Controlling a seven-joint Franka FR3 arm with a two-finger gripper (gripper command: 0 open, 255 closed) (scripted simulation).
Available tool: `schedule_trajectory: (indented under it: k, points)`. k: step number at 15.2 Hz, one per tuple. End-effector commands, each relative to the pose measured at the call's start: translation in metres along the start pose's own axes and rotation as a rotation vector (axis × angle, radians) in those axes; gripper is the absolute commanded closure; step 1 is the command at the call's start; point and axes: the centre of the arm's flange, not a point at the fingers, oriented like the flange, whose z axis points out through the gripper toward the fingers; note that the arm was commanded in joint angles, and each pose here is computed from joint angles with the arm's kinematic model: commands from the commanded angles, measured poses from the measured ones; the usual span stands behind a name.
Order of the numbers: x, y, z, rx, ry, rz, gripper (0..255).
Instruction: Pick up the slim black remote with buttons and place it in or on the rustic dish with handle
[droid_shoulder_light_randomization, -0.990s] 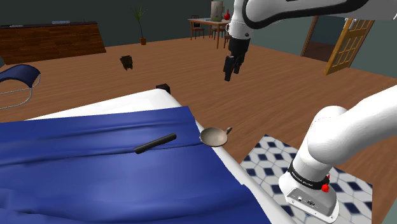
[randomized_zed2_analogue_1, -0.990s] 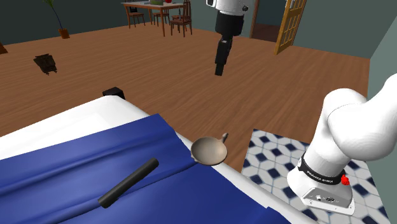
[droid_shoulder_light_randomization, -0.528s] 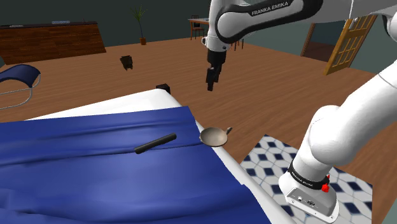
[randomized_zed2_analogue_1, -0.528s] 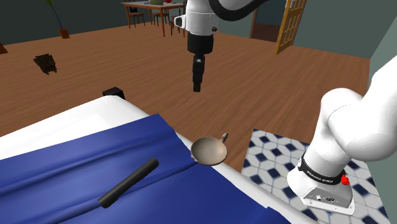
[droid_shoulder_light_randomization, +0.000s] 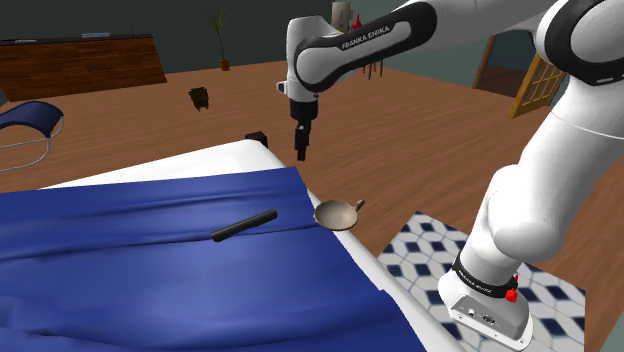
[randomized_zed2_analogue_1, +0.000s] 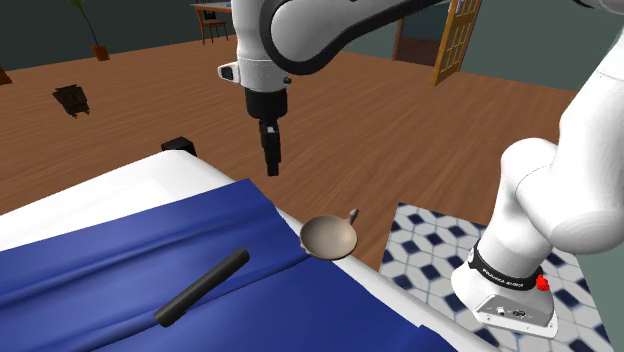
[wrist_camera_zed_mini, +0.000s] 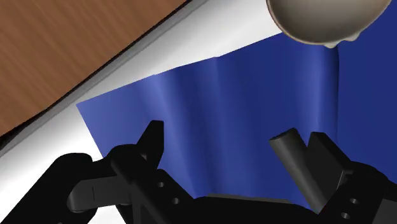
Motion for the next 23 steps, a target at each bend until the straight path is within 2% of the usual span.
schedule_trajectory:
  k: [1,8,16,23]
  points:
    - [0.02,-0.01,0.016,0.009,-0.008,-0.067,0]
    - [0.088,-0.049,0.068,0.04,-0.037,-0.292,0]
    - [0.151,-0.113,0.128,0.076,-0.07,-0.55,0]
    - [0.152,-0.12,0.164,0.078,-0.072,-0.569,0]
